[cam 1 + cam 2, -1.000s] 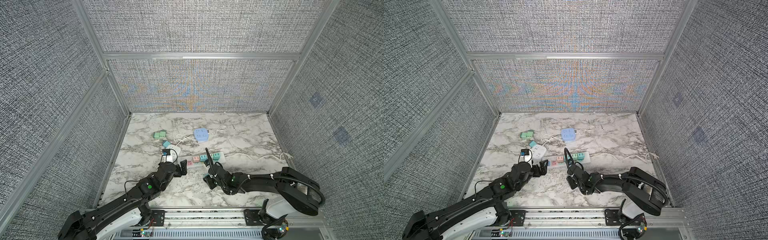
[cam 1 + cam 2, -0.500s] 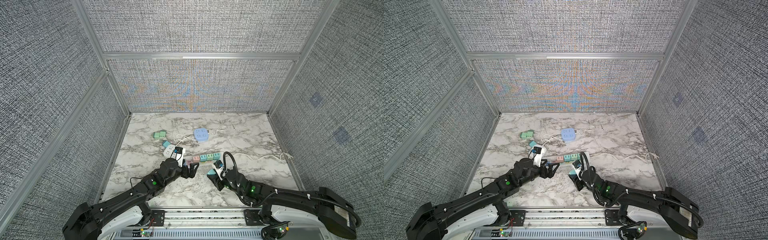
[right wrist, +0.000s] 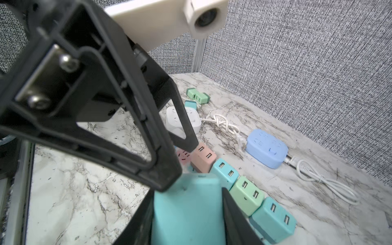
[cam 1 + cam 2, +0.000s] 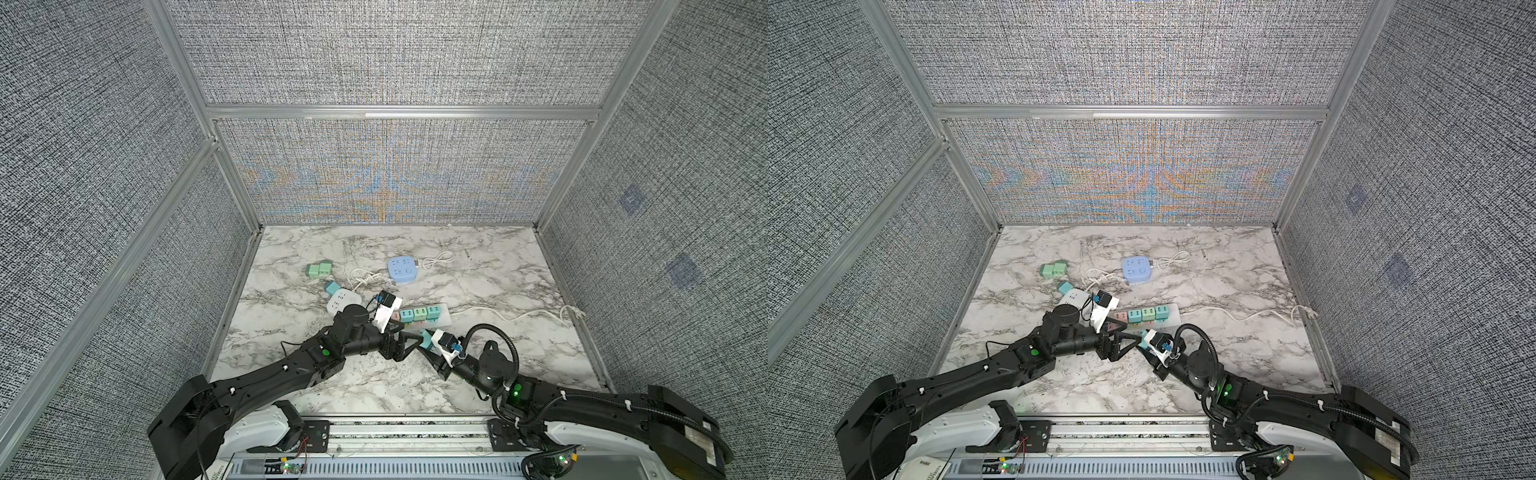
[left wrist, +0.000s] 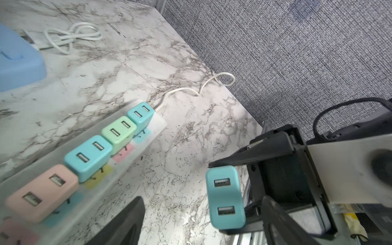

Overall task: Insert plugs into power strip
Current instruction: Insert the plug into the socket.

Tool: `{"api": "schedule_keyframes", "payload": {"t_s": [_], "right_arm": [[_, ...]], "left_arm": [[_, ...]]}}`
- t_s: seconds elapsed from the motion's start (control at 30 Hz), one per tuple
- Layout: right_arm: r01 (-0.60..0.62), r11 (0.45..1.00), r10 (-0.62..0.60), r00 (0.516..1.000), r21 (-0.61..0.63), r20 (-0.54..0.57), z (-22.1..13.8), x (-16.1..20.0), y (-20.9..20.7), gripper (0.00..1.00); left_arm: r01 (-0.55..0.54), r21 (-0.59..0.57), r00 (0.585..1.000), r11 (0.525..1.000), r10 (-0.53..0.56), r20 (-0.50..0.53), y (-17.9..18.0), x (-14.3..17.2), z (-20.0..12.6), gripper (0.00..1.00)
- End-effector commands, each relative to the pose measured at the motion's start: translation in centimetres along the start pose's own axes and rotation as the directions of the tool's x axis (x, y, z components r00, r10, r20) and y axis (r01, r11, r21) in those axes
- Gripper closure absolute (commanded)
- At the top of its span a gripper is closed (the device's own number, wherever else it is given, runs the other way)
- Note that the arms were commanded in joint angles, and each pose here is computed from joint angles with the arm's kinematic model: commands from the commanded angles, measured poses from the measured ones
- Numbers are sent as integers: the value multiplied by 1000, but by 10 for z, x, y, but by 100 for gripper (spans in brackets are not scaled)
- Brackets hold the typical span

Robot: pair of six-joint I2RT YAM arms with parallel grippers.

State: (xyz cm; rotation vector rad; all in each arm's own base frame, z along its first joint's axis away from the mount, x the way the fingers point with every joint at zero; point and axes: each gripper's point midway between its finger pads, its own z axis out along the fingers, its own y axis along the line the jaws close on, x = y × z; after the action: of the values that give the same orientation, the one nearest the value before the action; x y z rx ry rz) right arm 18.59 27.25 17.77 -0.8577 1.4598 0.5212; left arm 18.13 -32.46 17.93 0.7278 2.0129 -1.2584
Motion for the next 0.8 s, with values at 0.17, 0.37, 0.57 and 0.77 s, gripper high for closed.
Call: {"api": "schedule_keyframes", "payload": {"t_s": [0.17, 0.37, 0.57, 0.77], "right_arm": [[32, 999, -33, 991, 6, 132, 3, -31, 0, 84], [44, 999, -45, 988, 9, 147, 6, -36, 0, 84], [29, 1000, -28, 985, -4, 170, 3, -39, 1, 45], [2, 1000, -3, 977, 4, 212, -14, -42, -3, 9]], "left_arm": [[-16, 102, 999, 995, 20, -37, -14, 0, 11, 22], [-19, 112, 999, 993, 24, -46, -16, 0, 13, 50], [-19, 52, 999, 998, 22, -47, -6, -6, 17, 85], [-38, -255, 999, 966, 33, -23, 37, -33, 6, 100]]}}
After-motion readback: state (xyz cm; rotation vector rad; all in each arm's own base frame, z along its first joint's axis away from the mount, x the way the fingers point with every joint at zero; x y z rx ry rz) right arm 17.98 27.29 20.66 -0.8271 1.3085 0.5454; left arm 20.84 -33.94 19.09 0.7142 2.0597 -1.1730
